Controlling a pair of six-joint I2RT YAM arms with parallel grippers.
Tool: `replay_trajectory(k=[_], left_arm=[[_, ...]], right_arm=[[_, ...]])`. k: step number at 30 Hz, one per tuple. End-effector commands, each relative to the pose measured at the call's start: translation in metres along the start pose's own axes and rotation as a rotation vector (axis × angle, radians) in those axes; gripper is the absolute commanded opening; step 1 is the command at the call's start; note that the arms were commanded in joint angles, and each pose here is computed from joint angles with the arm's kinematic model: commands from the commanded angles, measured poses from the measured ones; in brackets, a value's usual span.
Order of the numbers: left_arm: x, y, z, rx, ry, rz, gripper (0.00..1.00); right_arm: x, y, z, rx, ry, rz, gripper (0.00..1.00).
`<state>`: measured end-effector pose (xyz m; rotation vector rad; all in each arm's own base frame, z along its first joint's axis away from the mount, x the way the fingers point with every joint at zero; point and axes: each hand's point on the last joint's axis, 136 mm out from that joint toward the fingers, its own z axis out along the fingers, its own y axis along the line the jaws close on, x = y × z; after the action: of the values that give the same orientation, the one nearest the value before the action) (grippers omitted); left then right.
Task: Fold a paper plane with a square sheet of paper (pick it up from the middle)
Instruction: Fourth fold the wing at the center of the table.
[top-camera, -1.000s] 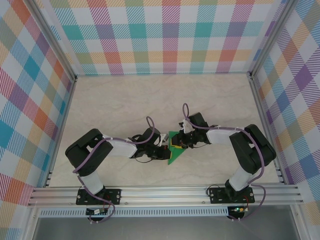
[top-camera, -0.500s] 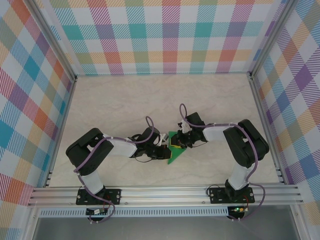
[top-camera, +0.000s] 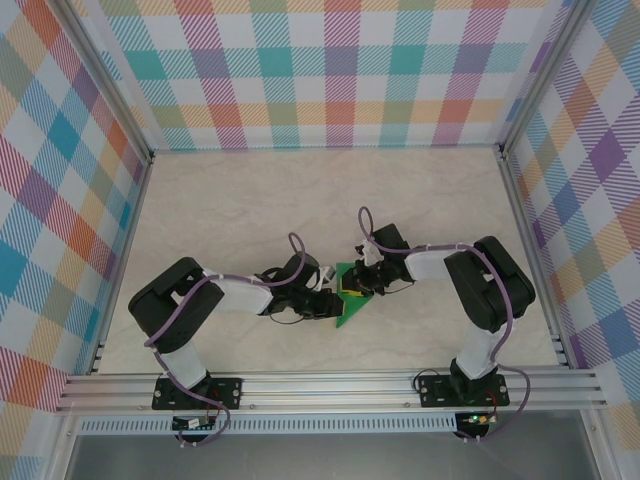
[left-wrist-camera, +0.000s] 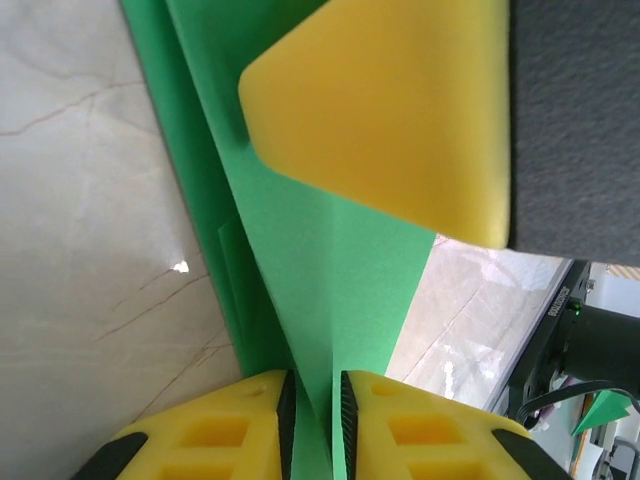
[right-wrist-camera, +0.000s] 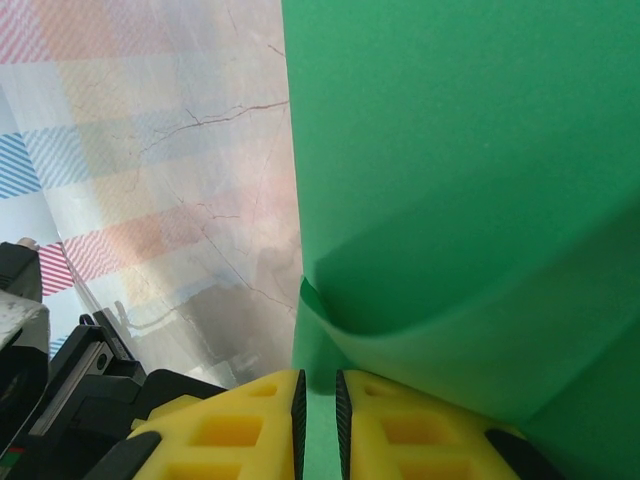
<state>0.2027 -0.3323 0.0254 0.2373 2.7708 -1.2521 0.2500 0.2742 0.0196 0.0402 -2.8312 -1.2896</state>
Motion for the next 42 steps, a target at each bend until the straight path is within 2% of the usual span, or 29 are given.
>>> replay_trajectory(k=[1,17,22,42], left_arm=[[0.0,0.001,-0.007,0.0,-0.014,-0.029,0.21],[0.018,-0.013,-0.004,0.035,0.022,0.004,0.05],[0.029,-0.004,0.004,0.029,0.054,-0.002,0.02],[0.039,-0.006,0.002,0.036,0.077,-0.011,0.11]], right_arm=[[0.007,-0.028,0.009,0.077,0.021,0.023,0.19],[0.011,-0.036,0.01,0.098,0.021,0.035,0.19],[0.012,-0.041,0.013,0.11,0.027,0.045,0.19],[0.015,-0.05,0.017,0.124,0.041,0.06,0.19]])
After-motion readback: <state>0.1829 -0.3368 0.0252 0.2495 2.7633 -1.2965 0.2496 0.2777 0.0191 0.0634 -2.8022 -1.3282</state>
